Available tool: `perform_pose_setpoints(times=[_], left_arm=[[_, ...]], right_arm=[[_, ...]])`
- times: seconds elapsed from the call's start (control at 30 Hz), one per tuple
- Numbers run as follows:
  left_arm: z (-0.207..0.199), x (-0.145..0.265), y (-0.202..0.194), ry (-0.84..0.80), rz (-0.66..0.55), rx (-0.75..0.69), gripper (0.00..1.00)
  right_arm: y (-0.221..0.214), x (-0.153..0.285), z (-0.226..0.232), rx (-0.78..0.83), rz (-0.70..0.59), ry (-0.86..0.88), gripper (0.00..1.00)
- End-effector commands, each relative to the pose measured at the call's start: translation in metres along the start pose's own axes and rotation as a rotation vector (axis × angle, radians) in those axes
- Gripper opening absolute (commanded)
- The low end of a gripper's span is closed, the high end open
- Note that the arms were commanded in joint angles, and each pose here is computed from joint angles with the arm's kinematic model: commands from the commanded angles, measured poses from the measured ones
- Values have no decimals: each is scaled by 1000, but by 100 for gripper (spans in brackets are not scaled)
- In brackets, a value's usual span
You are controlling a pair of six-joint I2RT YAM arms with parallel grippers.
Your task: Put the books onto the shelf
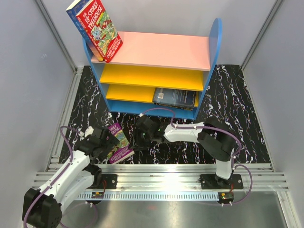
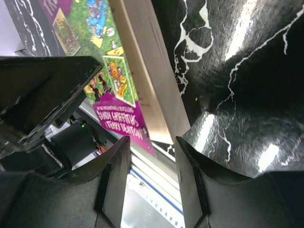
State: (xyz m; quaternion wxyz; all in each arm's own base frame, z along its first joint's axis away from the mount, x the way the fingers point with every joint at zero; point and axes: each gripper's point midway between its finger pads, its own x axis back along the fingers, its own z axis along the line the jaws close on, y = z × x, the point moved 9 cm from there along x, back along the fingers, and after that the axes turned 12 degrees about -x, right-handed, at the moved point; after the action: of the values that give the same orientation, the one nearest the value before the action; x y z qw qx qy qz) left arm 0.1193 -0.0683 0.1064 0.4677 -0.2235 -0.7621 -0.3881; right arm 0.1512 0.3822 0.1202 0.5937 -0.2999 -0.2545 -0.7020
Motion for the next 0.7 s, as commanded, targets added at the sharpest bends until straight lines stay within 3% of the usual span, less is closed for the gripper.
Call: perform_pose_setpoints(times=[0.0,0.37,0.67], left_arm=[[-4,-1,3,-25,-11,-8,99],[-2,-5,0,-27,-6,-18,99],[-5,-6,1,-29,-1,-29,99]], right_arm=[[0,-4,19,-1,18,81,49],[-2,-5,26,-17,35,108,35],[-3,-8,37,0,56,133,29]])
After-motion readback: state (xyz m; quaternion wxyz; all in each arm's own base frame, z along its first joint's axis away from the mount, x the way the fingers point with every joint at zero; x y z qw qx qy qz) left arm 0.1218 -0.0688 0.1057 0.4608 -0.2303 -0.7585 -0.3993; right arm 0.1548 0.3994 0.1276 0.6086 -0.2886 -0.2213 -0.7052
